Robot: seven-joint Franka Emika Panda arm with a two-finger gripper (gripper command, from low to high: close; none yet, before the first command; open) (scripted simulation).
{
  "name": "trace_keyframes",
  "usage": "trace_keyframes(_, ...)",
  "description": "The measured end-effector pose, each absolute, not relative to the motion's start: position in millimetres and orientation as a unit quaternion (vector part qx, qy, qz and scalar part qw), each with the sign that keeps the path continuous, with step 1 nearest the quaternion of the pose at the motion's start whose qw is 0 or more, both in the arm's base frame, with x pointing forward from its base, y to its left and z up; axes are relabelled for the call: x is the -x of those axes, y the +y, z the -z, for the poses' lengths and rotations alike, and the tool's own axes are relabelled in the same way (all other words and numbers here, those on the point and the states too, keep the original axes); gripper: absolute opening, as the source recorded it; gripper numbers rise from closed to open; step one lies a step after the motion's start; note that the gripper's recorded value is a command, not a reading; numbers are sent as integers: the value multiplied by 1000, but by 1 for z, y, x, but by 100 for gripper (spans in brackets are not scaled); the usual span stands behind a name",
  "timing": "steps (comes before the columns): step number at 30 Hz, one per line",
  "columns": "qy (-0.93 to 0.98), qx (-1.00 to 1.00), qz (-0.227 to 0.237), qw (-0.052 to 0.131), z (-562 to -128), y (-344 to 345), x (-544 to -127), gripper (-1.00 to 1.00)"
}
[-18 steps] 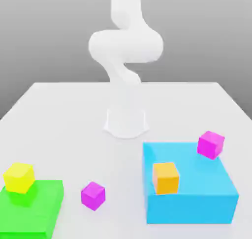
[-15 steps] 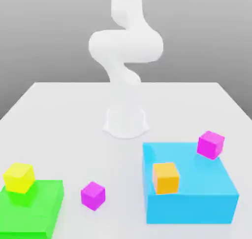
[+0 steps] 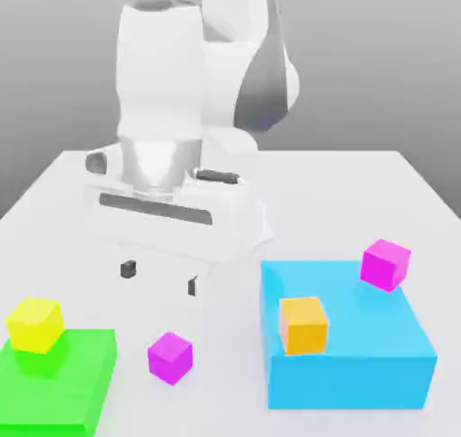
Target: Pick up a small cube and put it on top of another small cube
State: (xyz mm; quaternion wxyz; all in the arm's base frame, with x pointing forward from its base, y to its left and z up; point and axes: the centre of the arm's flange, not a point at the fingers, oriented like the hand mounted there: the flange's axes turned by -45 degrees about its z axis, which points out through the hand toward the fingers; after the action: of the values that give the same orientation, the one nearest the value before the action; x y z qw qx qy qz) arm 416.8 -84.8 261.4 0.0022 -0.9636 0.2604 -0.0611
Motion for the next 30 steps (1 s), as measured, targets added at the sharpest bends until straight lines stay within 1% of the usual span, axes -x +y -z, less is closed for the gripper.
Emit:
trace_keyframes(3,294,956,14,1,-206,-89,-389,0)
trace_keyframes(4,298,955,7,0,-192,-89,-385,0)
trace_keyframes(9,302,953,0,0,-140,-89,-381,0)
trace_keyframes(10,302,953,0,0,-131,-89,-381,-100)
trace_keyframes(16,302,953,0,0,-126,-88,-380,-100)
trace_keyframes(18,302,953,0,0,-135,-89,-381,-100)
trace_keyframes(24,299,954,0,1,-192,-82,-385,-100)
trace_keyframes(30,256,967,0,4,-266,8,-423,-100)
